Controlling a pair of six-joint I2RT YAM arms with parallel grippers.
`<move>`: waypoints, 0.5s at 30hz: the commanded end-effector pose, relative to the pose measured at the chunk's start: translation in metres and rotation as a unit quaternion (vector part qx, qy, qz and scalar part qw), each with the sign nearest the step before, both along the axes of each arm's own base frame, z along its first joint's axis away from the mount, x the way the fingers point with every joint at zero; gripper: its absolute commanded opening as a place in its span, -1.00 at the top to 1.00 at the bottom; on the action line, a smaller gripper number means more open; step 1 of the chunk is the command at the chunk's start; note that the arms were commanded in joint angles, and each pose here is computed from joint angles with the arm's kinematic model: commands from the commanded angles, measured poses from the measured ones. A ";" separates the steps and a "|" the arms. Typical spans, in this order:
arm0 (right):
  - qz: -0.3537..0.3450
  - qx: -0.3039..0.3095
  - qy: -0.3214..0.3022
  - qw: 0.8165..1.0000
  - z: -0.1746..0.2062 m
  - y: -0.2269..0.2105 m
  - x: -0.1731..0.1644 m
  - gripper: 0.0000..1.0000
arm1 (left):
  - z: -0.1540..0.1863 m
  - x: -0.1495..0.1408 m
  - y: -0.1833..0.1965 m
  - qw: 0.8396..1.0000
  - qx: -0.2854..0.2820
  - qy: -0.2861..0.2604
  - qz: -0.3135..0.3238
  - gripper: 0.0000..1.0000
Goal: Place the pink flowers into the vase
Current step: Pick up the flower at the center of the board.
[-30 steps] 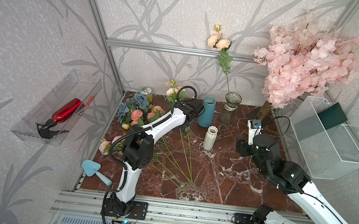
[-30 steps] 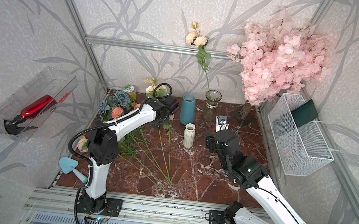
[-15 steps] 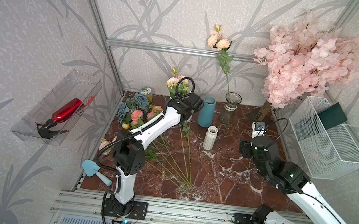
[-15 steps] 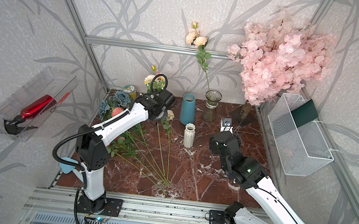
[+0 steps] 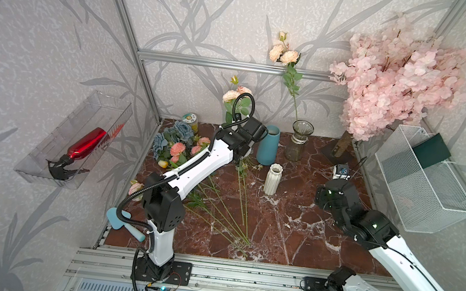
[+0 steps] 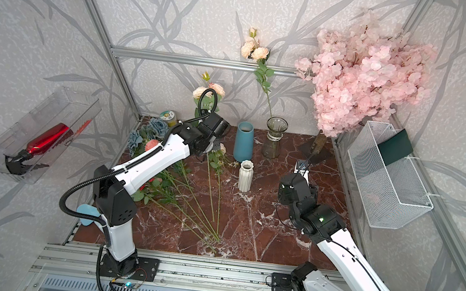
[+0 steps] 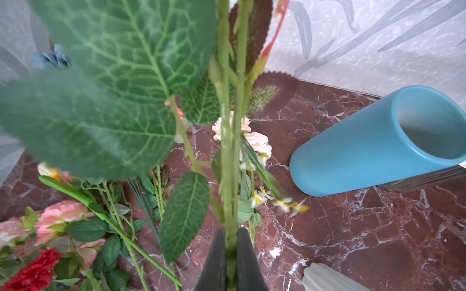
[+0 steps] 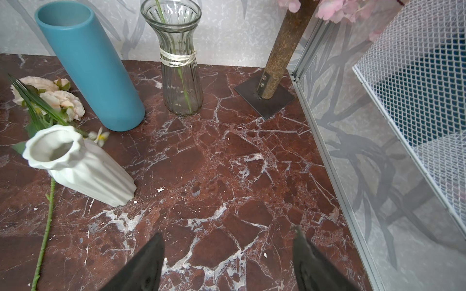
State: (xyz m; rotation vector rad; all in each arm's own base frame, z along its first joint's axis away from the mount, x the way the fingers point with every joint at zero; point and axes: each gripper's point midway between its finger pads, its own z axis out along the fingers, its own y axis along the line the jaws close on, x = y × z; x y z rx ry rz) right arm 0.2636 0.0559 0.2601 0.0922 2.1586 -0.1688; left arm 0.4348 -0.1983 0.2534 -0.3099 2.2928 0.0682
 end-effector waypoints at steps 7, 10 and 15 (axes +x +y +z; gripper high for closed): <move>-0.006 0.014 0.001 1.000 -0.001 -0.006 -0.003 -0.58 | 0.022 -0.004 0.013 0.999 0.016 -0.027 0.018 1.00; -0.003 0.018 0.000 1.000 -0.003 -0.005 -0.004 -0.58 | 0.015 -0.008 0.016 0.999 0.015 -0.021 0.024 1.00; -0.004 0.019 -0.003 1.000 -0.001 -0.006 -0.004 -0.58 | 0.030 -0.010 0.018 0.999 0.009 -0.041 0.024 1.00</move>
